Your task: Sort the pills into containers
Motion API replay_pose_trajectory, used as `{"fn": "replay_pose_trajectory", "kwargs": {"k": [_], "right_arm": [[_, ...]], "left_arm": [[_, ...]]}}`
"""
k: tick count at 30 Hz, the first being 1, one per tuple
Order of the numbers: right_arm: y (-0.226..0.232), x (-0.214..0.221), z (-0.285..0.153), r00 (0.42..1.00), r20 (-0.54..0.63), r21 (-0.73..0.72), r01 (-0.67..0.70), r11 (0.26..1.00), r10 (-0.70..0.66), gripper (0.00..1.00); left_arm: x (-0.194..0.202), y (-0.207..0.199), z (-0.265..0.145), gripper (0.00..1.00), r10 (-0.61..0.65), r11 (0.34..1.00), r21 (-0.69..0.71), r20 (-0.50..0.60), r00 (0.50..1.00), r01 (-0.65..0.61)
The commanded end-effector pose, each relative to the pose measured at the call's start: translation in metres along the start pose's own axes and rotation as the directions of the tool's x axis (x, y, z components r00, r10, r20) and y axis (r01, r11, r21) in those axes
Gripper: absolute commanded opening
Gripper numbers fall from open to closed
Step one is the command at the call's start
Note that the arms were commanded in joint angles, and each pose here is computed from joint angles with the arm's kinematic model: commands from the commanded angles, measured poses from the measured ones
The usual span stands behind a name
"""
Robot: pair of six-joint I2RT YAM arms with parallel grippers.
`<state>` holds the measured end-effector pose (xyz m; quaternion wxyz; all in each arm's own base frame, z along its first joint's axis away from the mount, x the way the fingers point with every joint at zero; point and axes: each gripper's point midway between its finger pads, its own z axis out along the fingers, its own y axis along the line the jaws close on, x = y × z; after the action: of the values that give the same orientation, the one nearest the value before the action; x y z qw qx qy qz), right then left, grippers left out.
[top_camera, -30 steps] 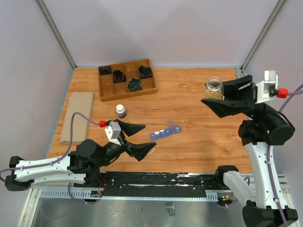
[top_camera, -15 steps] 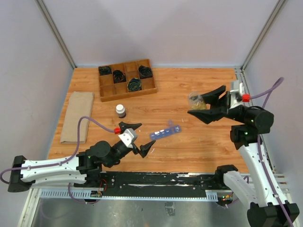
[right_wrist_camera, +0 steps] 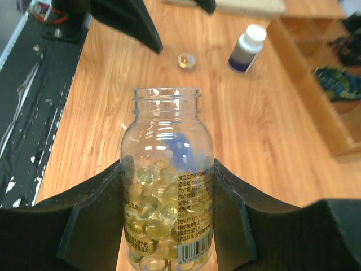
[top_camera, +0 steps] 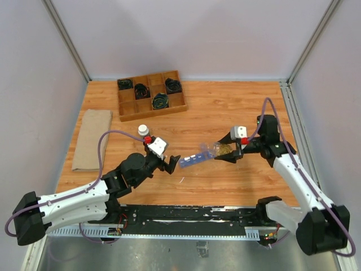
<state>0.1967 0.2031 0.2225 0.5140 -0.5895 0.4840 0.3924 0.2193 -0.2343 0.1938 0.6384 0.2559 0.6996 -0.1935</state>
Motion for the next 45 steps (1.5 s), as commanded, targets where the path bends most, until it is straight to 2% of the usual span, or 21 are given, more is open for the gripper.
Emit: {"fn": "replay_pose_trajectory", "kwargs": {"k": [1,10,15,21,25,34,45], "right_arm": [[0.002,0.034,0.003,0.99,-0.097,-0.09,0.093,0.992,-0.102,0.09],[-0.013,0.091,0.0,0.958,-0.265,-0.171,0.069,0.983,-0.114,0.11],[-0.016,0.107,-0.001,0.944,-0.311,-0.187,0.054,0.981,-0.111,0.12],[-0.021,0.125,-0.005,0.913,-0.389,-0.19,0.051,0.981,-0.123,0.12],[-0.021,0.136,-0.001,0.887,-0.44,-0.213,0.05,0.976,-0.141,0.12],[-0.027,0.154,0.004,0.858,-0.503,-0.212,-0.002,0.977,-0.107,0.12],[-0.033,0.169,0.005,0.827,-0.557,-0.192,-0.043,0.98,-0.073,0.11]], "left_arm": [[0.005,0.001,0.003,0.99,-0.05,0.999,-0.016,-0.004,0.999,0.05],[0.012,0.004,-0.003,0.99,-0.131,0.991,-0.03,0.048,0.99,0.132],[0.007,0.012,-0.006,0.99,-0.151,0.986,-0.063,0.08,0.985,0.157],[-0.009,0.013,-0.01,0.99,-0.181,0.981,-0.042,0.168,0.969,0.191],[-0.005,0.014,-0.01,0.99,-0.187,0.979,-0.051,0.171,0.967,0.198],[-0.006,0.016,-0.016,0.99,-0.204,0.975,-0.045,0.204,0.957,0.218],[-0.004,0.015,-0.013,0.99,-0.199,0.976,-0.047,0.193,0.961,0.211]]}}
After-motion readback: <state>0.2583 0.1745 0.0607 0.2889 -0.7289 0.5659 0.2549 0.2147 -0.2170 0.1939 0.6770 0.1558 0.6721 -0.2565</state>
